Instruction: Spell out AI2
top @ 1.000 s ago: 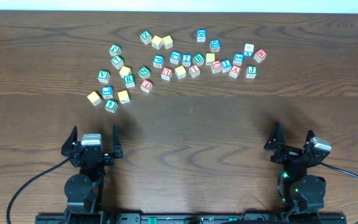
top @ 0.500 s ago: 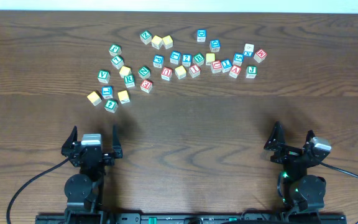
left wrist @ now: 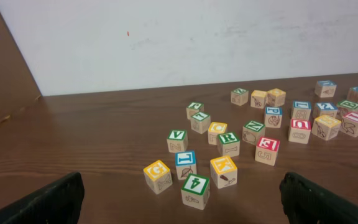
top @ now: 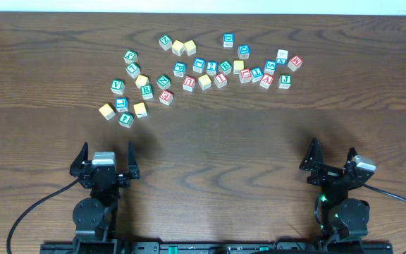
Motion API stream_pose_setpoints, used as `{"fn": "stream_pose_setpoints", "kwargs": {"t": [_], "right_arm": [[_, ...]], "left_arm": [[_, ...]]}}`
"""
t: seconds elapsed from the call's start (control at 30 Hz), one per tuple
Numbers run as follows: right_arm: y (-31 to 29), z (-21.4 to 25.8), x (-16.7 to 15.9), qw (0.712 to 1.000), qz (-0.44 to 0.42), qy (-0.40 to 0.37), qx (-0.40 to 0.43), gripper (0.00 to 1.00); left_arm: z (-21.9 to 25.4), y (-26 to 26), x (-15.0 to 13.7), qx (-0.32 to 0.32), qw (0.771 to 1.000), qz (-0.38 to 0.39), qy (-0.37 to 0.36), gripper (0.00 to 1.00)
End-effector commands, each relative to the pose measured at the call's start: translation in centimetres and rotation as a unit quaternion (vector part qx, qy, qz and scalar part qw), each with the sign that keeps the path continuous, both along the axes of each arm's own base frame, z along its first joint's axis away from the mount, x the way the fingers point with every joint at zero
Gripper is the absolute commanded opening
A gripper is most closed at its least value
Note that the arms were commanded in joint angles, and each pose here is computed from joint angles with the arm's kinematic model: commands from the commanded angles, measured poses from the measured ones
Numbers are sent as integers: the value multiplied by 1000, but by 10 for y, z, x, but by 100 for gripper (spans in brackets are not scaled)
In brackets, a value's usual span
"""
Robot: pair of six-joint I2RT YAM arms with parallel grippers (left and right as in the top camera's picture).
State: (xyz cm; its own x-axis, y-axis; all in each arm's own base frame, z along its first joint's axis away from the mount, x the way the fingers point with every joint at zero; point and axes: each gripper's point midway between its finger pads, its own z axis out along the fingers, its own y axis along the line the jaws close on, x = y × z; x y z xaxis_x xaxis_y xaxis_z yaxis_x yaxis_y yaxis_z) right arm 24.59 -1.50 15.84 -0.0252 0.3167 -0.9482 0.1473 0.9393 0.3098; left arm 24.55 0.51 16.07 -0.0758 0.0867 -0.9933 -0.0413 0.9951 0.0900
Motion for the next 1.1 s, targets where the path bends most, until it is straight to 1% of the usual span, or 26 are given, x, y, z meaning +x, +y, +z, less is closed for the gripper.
{"fn": "stream_pose_setpoints", "kwargs": {"t": [0.0,0.2,0.33,0.43,0.67,0.87,1.07], "right_arm": [[-1,0,0,1000,-3,-1,5,99],[-1,0,0,1000,-3,-1,5,99],[-1,0,0,1000,-3,-1,5,99],[-1,0,0,1000,-3,-1,5,99],[-1,0,0,1000,-3,-1,5,99],[-1,0,0,1000,-3,-1,5,99],[-1,0,0,1000,-3,-1,5,99]], "left_arm": [[24,0,-2,-10,1000,0,-27,99],[50,-11,-2,-11,999,-33,-32,99],[64,-13,7,-11,999,-36,-9,99],[75,-19,17,-13,998,-53,14,99],[99,-39,56,-25,987,-106,116,99],[132,-43,89,-34,967,-110,226,99],[163,-64,113,-55,940,-162,297,99]]}}
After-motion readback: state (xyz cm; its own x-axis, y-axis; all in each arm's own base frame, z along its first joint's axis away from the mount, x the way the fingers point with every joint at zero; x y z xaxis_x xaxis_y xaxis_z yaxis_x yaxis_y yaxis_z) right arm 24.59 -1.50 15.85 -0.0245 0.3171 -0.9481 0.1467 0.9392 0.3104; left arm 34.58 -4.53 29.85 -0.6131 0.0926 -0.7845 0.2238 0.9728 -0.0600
